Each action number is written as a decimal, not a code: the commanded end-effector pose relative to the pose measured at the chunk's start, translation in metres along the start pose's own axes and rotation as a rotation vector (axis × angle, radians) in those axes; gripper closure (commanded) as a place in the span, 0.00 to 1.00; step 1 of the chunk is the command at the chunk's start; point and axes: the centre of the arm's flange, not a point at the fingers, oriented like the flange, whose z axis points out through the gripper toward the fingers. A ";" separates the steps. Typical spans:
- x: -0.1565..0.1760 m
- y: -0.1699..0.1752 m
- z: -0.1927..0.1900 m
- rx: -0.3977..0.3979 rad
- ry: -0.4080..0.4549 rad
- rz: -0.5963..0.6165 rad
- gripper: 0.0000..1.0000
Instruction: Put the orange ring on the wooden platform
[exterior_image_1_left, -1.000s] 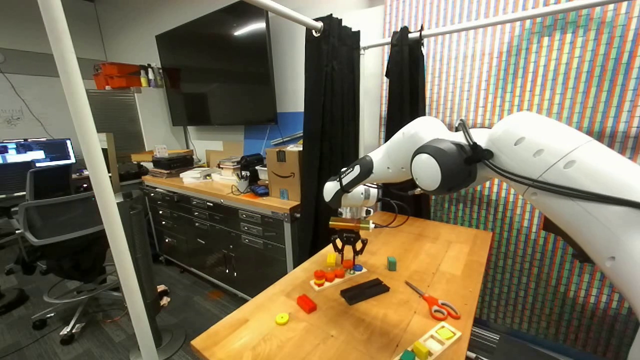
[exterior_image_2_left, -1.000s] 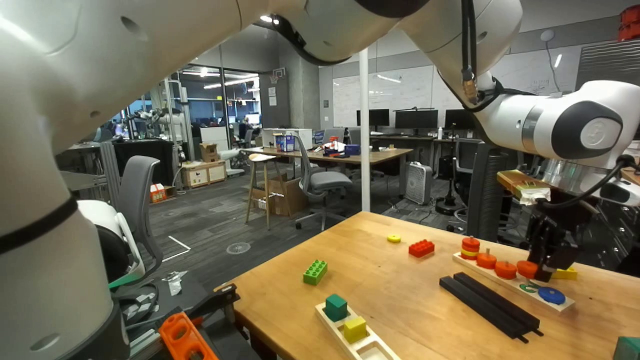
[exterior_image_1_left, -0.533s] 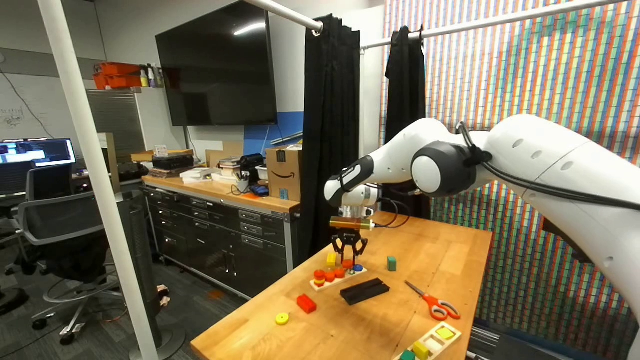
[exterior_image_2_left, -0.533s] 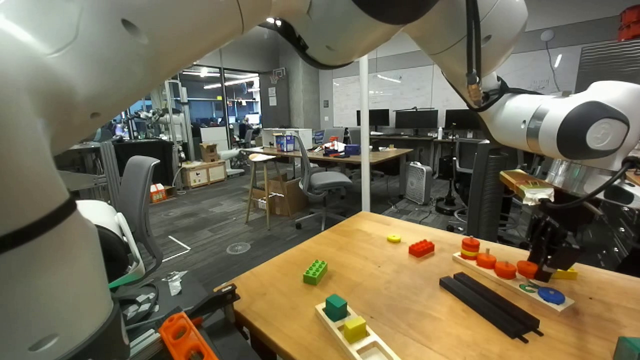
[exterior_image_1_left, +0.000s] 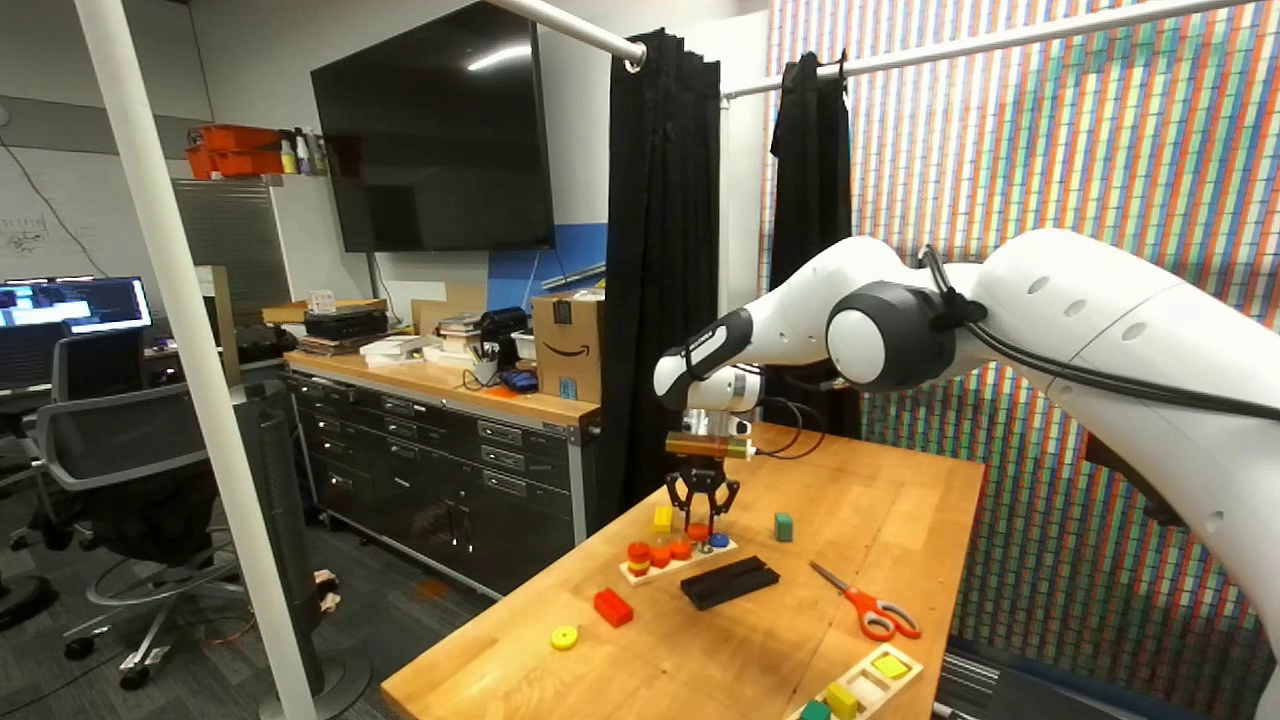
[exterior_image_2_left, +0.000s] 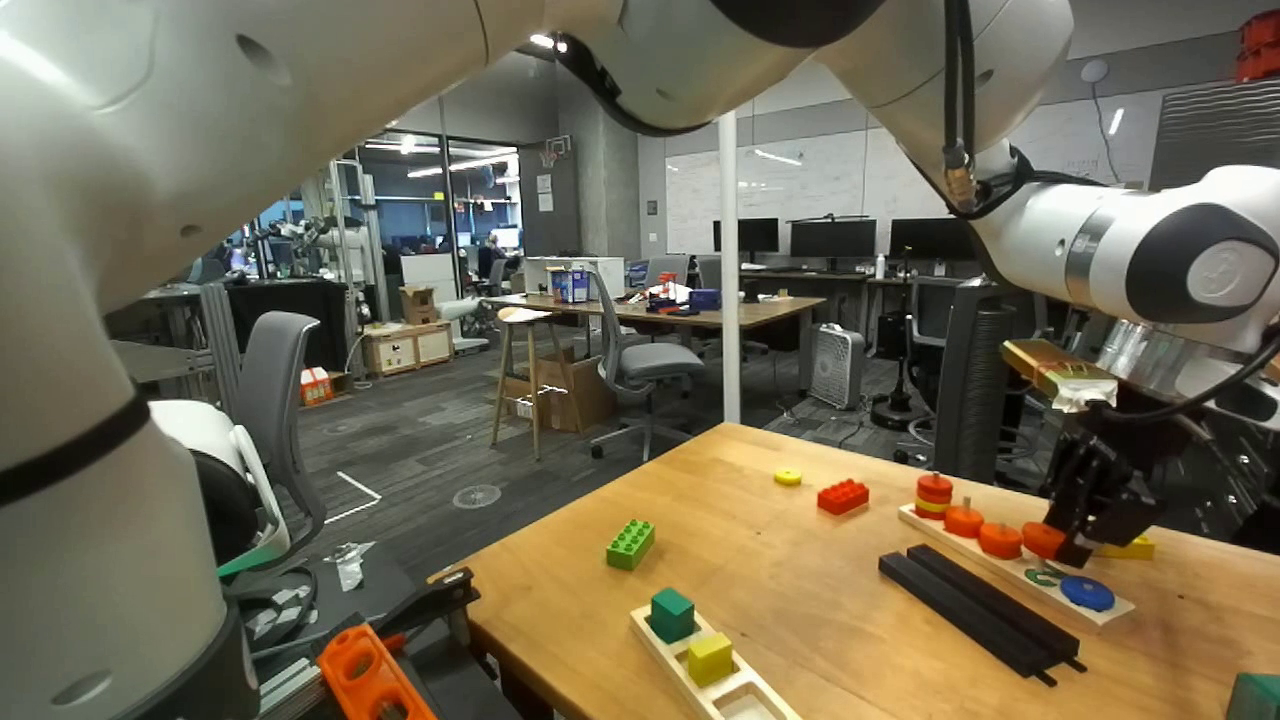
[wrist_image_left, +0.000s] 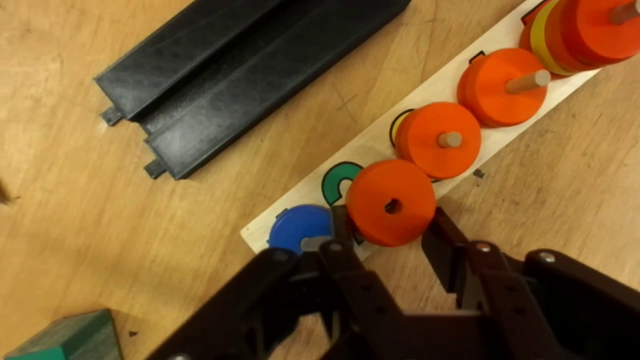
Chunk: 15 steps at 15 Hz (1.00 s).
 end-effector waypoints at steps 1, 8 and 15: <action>0.001 -0.002 0.000 0.021 -0.039 -0.017 0.77; -0.008 -0.003 -0.005 0.032 -0.038 -0.051 0.77; -0.013 -0.002 -0.009 0.038 -0.034 -0.070 0.77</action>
